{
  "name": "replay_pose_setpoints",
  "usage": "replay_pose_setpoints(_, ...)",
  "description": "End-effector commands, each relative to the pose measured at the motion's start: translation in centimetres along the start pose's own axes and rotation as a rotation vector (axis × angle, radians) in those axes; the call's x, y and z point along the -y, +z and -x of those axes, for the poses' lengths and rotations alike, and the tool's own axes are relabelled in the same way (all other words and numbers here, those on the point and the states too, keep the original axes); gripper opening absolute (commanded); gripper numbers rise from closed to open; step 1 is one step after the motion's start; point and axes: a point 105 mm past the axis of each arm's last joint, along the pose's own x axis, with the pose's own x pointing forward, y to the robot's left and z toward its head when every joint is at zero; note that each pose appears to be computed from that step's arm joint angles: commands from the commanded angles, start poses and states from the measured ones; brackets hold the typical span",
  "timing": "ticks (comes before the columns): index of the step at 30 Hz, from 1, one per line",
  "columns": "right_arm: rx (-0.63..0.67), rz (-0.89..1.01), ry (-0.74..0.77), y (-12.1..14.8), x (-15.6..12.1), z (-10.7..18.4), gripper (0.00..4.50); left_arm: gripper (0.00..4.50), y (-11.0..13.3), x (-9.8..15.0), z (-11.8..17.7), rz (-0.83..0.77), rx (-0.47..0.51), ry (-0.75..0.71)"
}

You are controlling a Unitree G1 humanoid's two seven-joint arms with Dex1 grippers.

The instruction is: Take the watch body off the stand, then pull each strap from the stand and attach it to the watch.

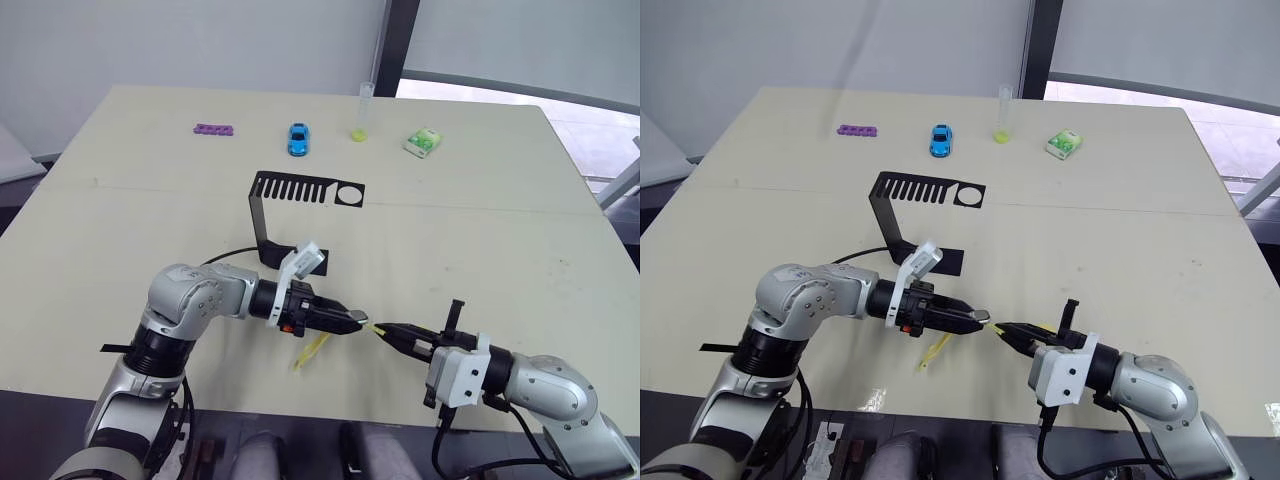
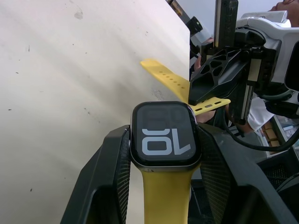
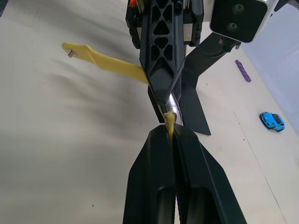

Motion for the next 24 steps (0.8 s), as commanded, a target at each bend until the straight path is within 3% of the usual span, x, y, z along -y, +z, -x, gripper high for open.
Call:
replay_pose_setpoints(1,0.022,0.015,-0.027,0.47,0.3,0.07,0.0,1.6,0.18,0.82,0.12,-0.015,0.018,-0.024)
replay_pose_setpoints(24,0.042,0.017,-0.015,0.47,0.74,0.47,0.0,1.6,-0.26,0.65,0.22,-0.003,0.027,-0.004)
